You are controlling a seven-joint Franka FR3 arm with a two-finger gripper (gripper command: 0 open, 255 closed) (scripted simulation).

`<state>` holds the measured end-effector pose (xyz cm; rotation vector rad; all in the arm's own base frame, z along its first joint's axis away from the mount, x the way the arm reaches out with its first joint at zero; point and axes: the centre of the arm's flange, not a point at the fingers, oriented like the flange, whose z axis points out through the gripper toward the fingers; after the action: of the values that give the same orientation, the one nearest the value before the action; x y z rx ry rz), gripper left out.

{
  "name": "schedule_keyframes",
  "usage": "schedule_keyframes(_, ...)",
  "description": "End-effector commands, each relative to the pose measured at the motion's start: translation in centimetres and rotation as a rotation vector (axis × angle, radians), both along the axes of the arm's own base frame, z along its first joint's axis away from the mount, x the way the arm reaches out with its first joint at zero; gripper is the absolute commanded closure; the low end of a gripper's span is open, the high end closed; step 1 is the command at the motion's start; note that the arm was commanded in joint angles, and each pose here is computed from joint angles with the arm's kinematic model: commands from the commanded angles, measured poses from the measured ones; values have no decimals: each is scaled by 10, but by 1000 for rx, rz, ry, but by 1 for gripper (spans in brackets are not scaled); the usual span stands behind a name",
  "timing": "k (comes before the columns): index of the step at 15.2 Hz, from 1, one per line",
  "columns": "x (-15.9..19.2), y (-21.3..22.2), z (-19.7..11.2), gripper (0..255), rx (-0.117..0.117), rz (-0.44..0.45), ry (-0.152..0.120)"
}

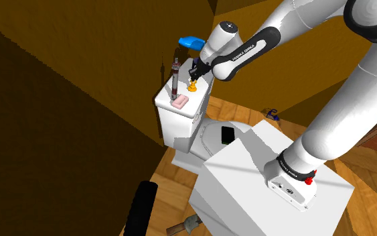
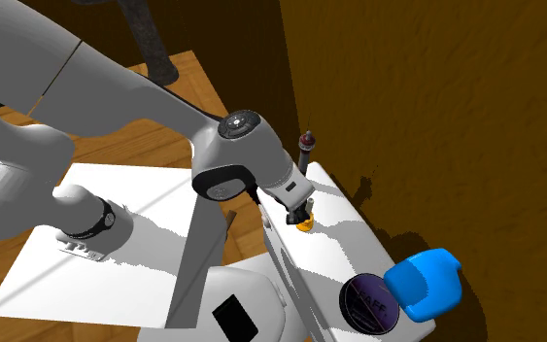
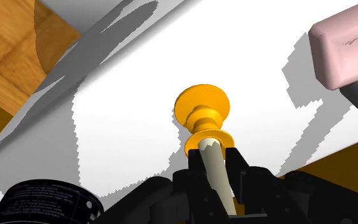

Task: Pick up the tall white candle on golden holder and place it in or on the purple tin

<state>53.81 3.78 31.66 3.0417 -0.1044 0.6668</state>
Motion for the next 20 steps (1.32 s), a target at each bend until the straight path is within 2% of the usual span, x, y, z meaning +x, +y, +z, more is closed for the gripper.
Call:
schedule_keyframes(1,0,0,0,255,0,0,1)
schedule_keyframes(3,0,0,0,255,0,0,0)
schedule_keyframes(20,0,0,90,255,0,0,0)
